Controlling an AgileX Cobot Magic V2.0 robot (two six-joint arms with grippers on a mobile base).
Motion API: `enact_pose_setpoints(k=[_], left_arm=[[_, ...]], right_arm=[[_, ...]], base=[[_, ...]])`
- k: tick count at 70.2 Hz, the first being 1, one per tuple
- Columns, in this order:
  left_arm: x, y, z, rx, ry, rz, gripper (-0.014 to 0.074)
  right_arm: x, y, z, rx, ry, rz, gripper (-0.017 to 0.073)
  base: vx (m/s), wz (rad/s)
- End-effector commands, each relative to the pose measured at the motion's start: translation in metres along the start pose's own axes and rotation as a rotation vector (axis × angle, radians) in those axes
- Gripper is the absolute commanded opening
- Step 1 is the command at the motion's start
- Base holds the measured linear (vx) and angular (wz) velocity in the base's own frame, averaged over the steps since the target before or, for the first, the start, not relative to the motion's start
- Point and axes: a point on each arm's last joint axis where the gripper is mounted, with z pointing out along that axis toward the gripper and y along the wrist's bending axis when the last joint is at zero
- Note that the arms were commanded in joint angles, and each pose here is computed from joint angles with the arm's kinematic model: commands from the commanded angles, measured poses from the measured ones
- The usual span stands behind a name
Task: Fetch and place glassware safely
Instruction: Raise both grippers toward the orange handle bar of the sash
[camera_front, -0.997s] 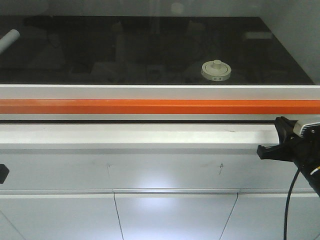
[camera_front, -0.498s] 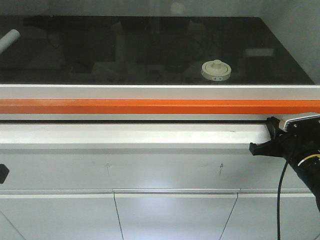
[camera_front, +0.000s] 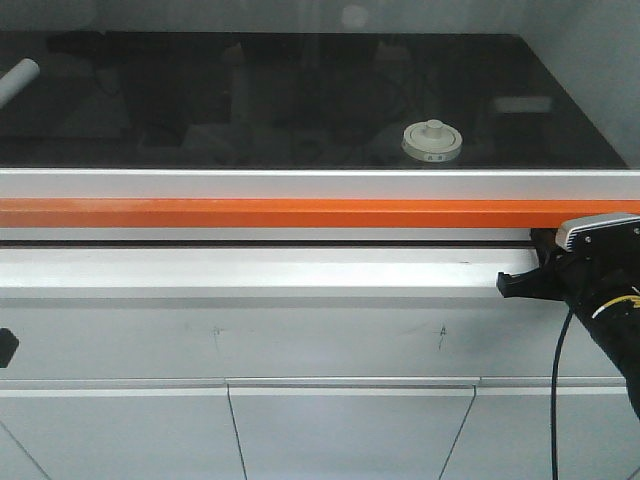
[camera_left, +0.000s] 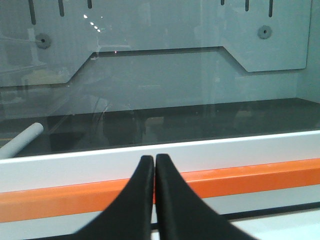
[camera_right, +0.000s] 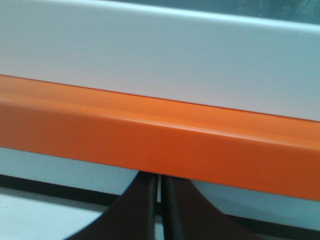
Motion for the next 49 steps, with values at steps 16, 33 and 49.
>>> enact_pose_setpoints(k=[16, 33, 49], left_arm=[[0.018, 0.001, 0.025, 0.015, 0.049, -0.009, -0.0007], [0.04, 0.007, 0.044, -0.033, 0.043, -0.026, -0.0007], [0.066, 0.011, 0.062, -0.072, 0.086, -0.009, -0.0007]], right_arm=[[-0.028, -0.004, 0.001, 0.013, -0.179, -0.018, -0.0001], [-0.028, -0.004, 0.001, 0.013, -0.179, -0.018, -0.0001], [-0.028, -0.004, 0.001, 0.013, -0.178, -0.018, -0.0001]], base=[[0.0, 0.0], [0.0, 0.0], [0.0, 0.0]])
